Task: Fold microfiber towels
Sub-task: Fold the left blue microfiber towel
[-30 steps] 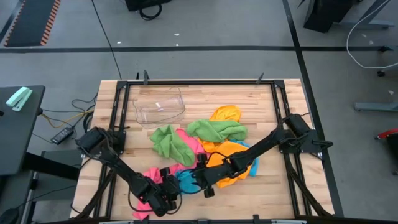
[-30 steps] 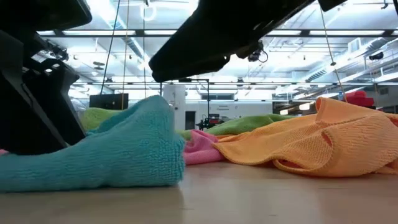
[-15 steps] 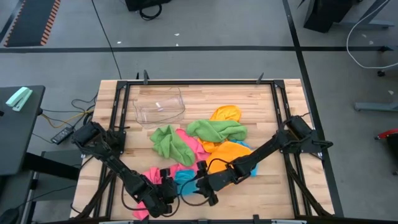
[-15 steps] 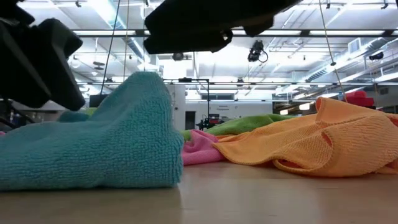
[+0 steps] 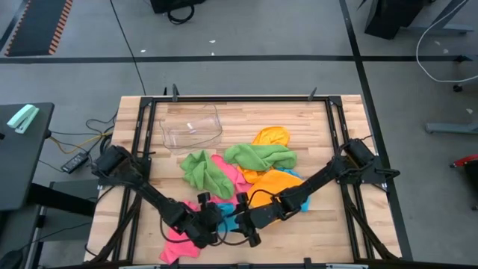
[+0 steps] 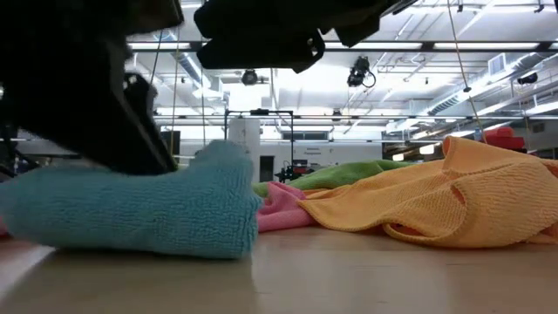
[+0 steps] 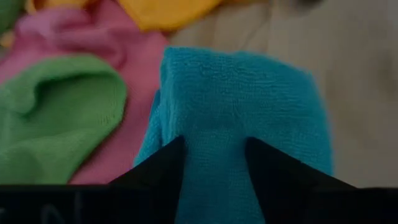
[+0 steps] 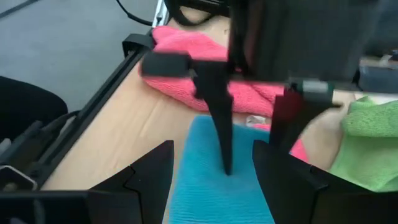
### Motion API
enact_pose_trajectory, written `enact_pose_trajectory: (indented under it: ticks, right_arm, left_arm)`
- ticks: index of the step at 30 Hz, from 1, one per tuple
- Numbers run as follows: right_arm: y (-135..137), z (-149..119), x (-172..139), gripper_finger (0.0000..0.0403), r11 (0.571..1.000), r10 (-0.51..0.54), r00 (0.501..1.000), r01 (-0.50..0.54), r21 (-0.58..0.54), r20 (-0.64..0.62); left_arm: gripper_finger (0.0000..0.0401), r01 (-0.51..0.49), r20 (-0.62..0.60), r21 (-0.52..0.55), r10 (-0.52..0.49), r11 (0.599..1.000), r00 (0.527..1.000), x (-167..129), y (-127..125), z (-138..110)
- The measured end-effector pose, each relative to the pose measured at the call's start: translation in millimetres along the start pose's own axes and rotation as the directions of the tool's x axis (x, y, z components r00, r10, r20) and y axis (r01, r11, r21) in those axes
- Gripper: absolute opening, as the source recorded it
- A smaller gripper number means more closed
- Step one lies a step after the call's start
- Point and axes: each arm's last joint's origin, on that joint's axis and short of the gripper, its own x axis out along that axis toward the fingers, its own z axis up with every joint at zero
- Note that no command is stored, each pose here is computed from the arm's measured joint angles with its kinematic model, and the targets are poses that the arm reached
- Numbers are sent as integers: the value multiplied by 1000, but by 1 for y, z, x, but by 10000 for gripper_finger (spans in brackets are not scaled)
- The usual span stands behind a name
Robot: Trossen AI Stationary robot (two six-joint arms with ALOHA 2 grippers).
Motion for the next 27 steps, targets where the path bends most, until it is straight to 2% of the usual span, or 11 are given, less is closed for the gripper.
enact_pose_trajectory:
  ticks: [4, 11, 16, 20, 23, 27]
  right_arm:
    - [7, -3, -2, 227, 1000, 13, 999, -13, -2, -30]
    - [9, -5, -3, 227, 1000, -2, 999, 1, -30, -44]
    - [3, -4, -1, 227, 1000, -17, 999, 18, 12, -40]
    - [9, -9, -3, 227, 999, -9, 996, 14, 51, -90]
    - [20, -11, -7, 227, 999, 13, 995, -9, 34, -101]
    - [35, -11, -11, 227, 1000, -3, 996, 4, 10, -84]
  left_arm:
    - [176, 10, -35, -3, -10, 1000, 999, 10, -2, -6]
    - [176, 30, -31, -6, -31, 1000, 999, 6, -9, -12]
    - [183, 55, -27, -6, -56, 998, 998, 5, -12, -12]
    - [187, 128, -23, 29, -127, 991, 992, 5, -17, -10]
    - [182, 206, -20, 64, -205, 976, 979, 5, -22, -7]
    - [177, 231, -9, 88, -231, 969, 973, 3, -25, -7]
